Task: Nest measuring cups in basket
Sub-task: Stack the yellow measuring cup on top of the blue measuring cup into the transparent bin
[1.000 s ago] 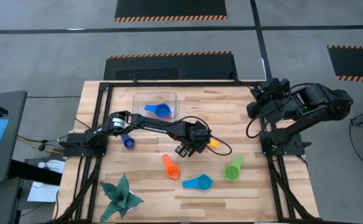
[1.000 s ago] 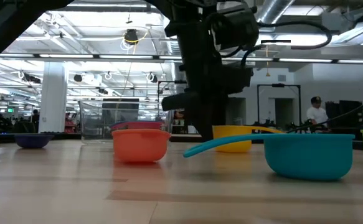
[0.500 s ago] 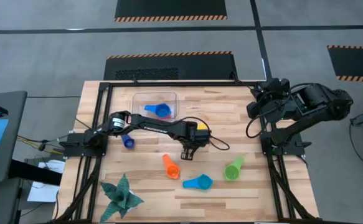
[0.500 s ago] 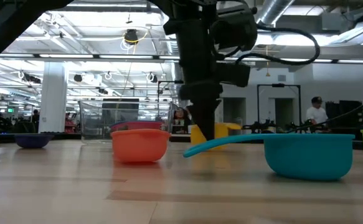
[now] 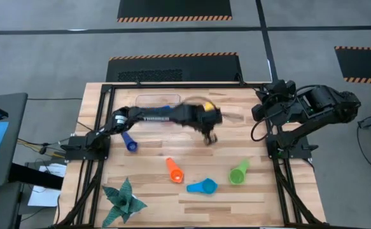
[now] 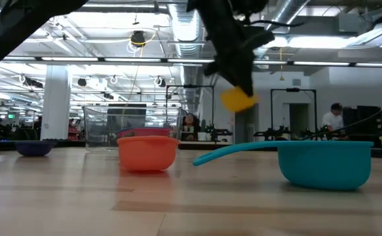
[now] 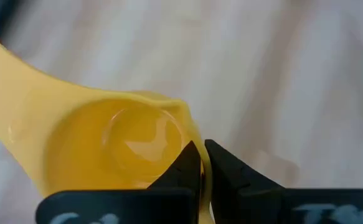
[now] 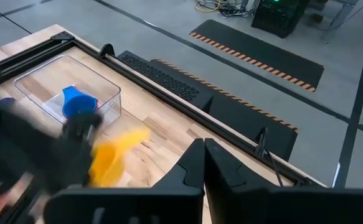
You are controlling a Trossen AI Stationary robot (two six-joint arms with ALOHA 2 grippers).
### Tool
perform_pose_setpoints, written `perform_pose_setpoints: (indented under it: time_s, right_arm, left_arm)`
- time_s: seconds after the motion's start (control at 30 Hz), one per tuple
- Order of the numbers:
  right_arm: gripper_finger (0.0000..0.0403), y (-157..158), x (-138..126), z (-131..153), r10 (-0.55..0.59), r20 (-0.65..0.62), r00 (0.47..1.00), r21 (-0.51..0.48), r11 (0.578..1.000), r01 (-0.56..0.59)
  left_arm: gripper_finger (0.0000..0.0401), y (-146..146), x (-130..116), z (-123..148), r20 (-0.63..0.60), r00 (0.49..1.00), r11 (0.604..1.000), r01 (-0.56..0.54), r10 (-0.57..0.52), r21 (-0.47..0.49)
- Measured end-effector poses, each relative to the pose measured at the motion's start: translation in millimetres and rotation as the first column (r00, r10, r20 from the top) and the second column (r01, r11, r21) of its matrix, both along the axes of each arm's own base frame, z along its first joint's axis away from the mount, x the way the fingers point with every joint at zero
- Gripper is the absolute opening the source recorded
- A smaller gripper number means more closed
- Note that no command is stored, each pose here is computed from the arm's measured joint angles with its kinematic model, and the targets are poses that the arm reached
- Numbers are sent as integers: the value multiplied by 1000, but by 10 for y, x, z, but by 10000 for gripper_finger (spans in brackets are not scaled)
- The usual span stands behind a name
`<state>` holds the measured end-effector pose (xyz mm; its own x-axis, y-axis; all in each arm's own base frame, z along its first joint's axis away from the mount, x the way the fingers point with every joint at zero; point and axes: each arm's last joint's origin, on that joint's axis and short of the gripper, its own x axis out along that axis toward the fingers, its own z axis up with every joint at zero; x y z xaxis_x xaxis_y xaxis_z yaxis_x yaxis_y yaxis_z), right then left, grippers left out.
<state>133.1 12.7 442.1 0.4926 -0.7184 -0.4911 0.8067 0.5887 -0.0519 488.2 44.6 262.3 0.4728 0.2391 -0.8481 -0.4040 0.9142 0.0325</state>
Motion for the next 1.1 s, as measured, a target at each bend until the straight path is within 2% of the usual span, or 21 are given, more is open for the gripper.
perform_pose_setpoints:
  time_s: [0.1,0.2,0.33,0.4,0.57,0.7,0.8,0.93,1.1]
  right_arm:
    - [17,0,0,0,0,0,1000,0,1000,0]
    - [18,0,-2,0,2,-2,1000,0,1000,-2]
    - [25,-1,-5,1,28,-39,999,-24,999,-29]
    - [27,-1,-5,1,39,-56,998,-35,999,-41]
    - [23,-1,-5,1,58,-87,995,-54,997,-63]
    - [20,-1,-5,1,63,-95,994,-58,996,-68]
    - [21,3,-4,-3,94,-133,987,-64,993,-103]
    - [26,13,-6,-12,140,-156,978,-22,989,-146]
    - [23,16,-5,-15,192,-225,955,-45,977,-207]
  left_arm:
    - [0,238,-130,242,-15,981,981,-195,195,6]
    - [0,417,-311,338,-71,933,936,-352,352,11]
    - [0,547,-608,372,-210,819,842,-539,533,35]
    - [0,557,-711,381,-257,762,799,-594,595,89]
    - [0,574,-741,502,-154,707,720,-693,690,46]
    - [0,587,-772,485,-148,644,656,-753,751,54]
    - [0,561,-766,478,-140,638,649,-758,758,60]
    - [0,536,-759,475,-130,628,638,-768,767,56]
    - [0,584,-771,452,-100,537,541,-841,838,21]
